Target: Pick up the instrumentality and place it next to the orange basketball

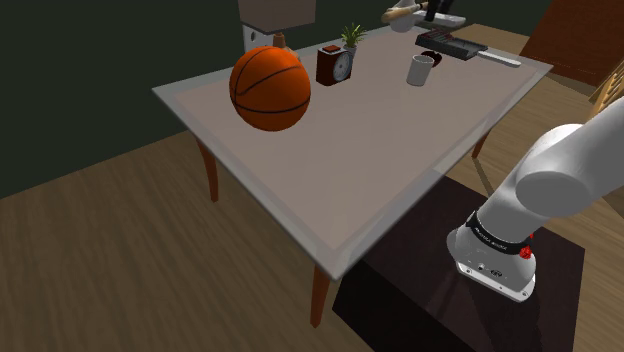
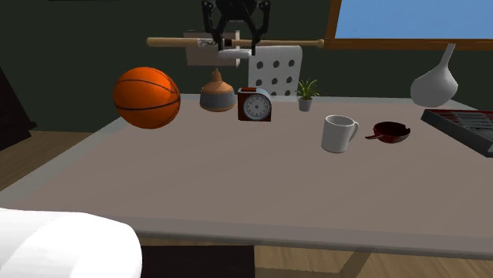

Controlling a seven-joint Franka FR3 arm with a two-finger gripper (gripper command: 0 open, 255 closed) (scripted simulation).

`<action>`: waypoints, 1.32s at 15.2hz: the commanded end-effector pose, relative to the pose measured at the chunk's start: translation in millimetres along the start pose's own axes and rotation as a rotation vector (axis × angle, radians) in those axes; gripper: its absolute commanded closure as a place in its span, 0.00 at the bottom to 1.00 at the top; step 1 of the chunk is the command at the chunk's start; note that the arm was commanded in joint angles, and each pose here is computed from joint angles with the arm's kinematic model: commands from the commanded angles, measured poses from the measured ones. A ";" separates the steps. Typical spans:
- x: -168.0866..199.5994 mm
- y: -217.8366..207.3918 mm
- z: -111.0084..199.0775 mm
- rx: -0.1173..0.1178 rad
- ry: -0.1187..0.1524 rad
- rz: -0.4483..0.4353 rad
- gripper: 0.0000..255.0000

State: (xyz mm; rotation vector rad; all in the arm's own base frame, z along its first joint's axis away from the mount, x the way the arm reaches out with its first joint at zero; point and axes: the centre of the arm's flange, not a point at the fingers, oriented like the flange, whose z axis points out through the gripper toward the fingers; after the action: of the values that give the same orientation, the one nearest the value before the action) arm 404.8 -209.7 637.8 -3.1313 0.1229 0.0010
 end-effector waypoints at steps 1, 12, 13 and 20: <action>11.7 -25.0 -1.7 0.000 0.001 0.001 1.00; 79.8 -153.2 -1.6 0.000 0.001 0.001 1.00; 86.0 -164.9 -1.6 0.000 0.001 0.001 1.00; 107.5 -205.1 19.5 0.000 0.001 0.001 1.00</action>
State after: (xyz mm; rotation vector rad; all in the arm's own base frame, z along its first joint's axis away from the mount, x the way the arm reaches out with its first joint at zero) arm 527.1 -13.1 624.2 -3.1311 0.1238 0.0021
